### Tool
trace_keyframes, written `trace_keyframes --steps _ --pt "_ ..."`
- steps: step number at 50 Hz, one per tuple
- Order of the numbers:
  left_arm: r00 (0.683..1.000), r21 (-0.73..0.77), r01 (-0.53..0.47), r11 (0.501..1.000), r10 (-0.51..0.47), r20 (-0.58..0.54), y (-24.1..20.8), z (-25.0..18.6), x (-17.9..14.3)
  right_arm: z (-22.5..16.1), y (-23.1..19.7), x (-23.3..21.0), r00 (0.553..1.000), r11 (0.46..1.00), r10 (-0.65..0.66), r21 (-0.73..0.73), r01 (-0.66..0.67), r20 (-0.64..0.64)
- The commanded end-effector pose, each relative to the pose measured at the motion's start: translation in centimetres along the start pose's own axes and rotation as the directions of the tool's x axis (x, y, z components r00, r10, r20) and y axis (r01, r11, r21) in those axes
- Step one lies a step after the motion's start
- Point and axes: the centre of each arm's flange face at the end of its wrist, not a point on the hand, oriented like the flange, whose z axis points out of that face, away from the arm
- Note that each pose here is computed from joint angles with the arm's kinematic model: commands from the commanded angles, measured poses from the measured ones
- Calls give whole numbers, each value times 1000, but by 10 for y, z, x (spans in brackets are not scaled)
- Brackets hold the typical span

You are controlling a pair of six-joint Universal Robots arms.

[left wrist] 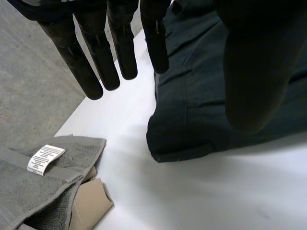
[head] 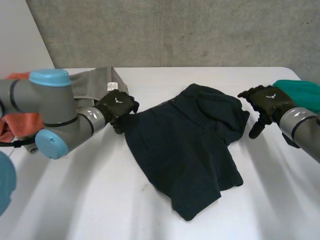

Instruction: Fold the laundry.

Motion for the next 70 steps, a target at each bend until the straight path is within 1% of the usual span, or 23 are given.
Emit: trace_keyframes --steps 1,6,28,37,42,44,45,48,49,52,53,55,56,57,58,59,60,62,63,64,65,68,70 --pt "999 0 -39 999 39 17 12 22 4 2 16 -1 1000 1000 1 -10 -1 -11" --pt "994 16 -110 994 110 29 8 31 4 1 20 -4 1000 1000 -4 -12 4 -9" --pt "961 -43 -274 961 275 9 15 46 18 0 21 -6 999 999 -32 -16 31 -21" --pt "962 -68 -274 959 274 -5 19 45 20 1 21 -6 999 999 -40 -11 39 -23" --pt "948 -90 -316 945 318 10 21 47 23 2 23 -7 999 999 -46 -13 46 -27" --pt "941 -118 -323 939 332 70 19 48 13 2 23 -6 998 999 -50 -13 49 -31" --pt "929 -127 -323 938 340 145 11 48 0 2 22 -6 998 999 -52 -12 51 -33" --pt "898 -101 -318 943 333 288 -10 48 -26 2 21 -6 998 999 -53 -8 53 -35" --pt "872 -61 -313 948 312 377 -29 44 -44 1 20 -6 998 999 -54 -5 54 -33" --pt "836 40 -304 952 246 490 -63 35 -68 1 18 -7 998 998 -56 0 56 -33" --pt "819 128 -299 946 186 542 -89 26 -80 1 17 -7 998 998 -58 3 58 -32" --pt "810 221 -294 930 120 574 -115 16 -89 0 16 -8 998 998 -57 5 57 -32" --pt "813 318 -284 905 52 580 -141 5 -93 0 16 -8 998 998 -57 5 57 -32" --pt "818 357 -279 891 26 575 -152 -1 -93 0 15 -7 998 998 -58 7 58 -34" --pt "842 450 -250 857 -37 538 -175 -11 -88 0 14 -7 998 998 -58 10 59 -36" --pt "852 486 -237 841 -60 520 -184 -17 -86 0 14 -6 998 998 -58 10 59 -39" --pt "883 557 -188 809 -109 456 -200 -25 -77 0 13 -5 997 998 -56 12 57 -43" --pt "915 616 -125 778 -149 375 -212 -32 -66 -1 12 -3 997 998 -55 15 56 -46" --pt "947 660 -46 750 -178 269 -220 -35 -50 0 12 -1 997 998 -53 16 54 -53" --pt "957 669 -16 744 -183 226 -222 -36 -43 0 11 1 997 998 -54 19 56 -58" --pt "973 672 62 738 -194 123 -221 -36 -25 0 11 3 997 998 -52 19 53 -62" --pt "972 607 221 763 -222 -75 -208 -34 14 0 10 10 996 998 -49 20 51 -79" --pt "953 520 303 799 -240 -187 -189 -31 41 0 10 15 995 999 -47 22 49 -89"
